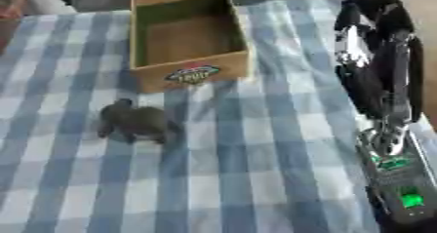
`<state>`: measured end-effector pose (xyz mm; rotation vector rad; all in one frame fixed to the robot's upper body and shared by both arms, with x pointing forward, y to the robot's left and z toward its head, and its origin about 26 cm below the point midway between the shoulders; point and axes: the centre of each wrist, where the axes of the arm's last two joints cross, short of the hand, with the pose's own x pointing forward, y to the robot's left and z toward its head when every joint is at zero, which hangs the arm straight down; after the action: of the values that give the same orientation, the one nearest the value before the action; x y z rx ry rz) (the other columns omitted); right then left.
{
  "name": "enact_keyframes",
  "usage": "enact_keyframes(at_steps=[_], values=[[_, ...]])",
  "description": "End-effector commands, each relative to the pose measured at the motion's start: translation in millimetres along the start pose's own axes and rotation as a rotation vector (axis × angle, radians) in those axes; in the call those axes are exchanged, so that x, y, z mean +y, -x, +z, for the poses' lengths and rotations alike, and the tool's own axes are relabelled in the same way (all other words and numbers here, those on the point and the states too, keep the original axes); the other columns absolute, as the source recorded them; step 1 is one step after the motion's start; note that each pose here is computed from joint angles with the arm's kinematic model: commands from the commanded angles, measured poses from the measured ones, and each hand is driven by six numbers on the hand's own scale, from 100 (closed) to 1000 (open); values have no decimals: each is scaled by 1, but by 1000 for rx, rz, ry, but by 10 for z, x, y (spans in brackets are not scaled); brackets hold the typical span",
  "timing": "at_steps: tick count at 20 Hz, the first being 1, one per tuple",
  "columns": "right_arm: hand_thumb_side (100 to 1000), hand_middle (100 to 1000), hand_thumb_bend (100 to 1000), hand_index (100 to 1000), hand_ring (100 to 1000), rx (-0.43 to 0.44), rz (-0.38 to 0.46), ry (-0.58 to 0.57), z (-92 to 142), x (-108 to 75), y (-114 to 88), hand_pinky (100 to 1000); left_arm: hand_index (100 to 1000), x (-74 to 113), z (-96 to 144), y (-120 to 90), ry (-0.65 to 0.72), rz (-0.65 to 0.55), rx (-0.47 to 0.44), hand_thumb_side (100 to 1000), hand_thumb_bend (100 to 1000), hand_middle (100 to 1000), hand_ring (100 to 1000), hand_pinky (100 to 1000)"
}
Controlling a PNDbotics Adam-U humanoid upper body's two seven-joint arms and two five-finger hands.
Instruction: Pick up objects on the table and place them in the box.
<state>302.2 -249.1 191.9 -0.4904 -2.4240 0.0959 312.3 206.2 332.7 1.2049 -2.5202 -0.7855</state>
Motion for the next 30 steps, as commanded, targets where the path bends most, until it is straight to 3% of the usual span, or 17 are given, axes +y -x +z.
enact_keyframes(at_steps=[1, 13, 23, 25, 27, 30], values=[[632, 659, 158, 846, 807, -34, 6, -13, -50, -37, -65, 646, 915, 38, -117, -75, 48, -57, -102, 699, 202, 777, 791, 806], [630, 658, 153, 845, 805, -30, 10, -24, -45, -39, -64, 646, 1000, -518, -339, -140, 329, -140, -260, 760, 243, 842, 856, 870], [628, 658, 147, 845, 803, -26, 5, -29, -38, -31, -63, 646, 983, -739, -460, -270, 511, -135, -299, 753, 284, 855, 872, 888], [627, 658, 146, 845, 802, -24, 5, -28, -34, -33, -61, 646, 965, -754, -450, -264, 552, -130, -290, 779, 329, 856, 878, 896], [627, 658, 146, 845, 802, -22, 4, -28, -32, -31, -60, 645, 956, -769, -432, -253, 596, -126, -282, 818, 470, 858, 882, 910], [626, 658, 144, 845, 802, -20, 3, -29, -28, -30, -59, 645, 972, -793, -395, -228, 664, -124, -273, 791, 588, 852, 884, 915]])
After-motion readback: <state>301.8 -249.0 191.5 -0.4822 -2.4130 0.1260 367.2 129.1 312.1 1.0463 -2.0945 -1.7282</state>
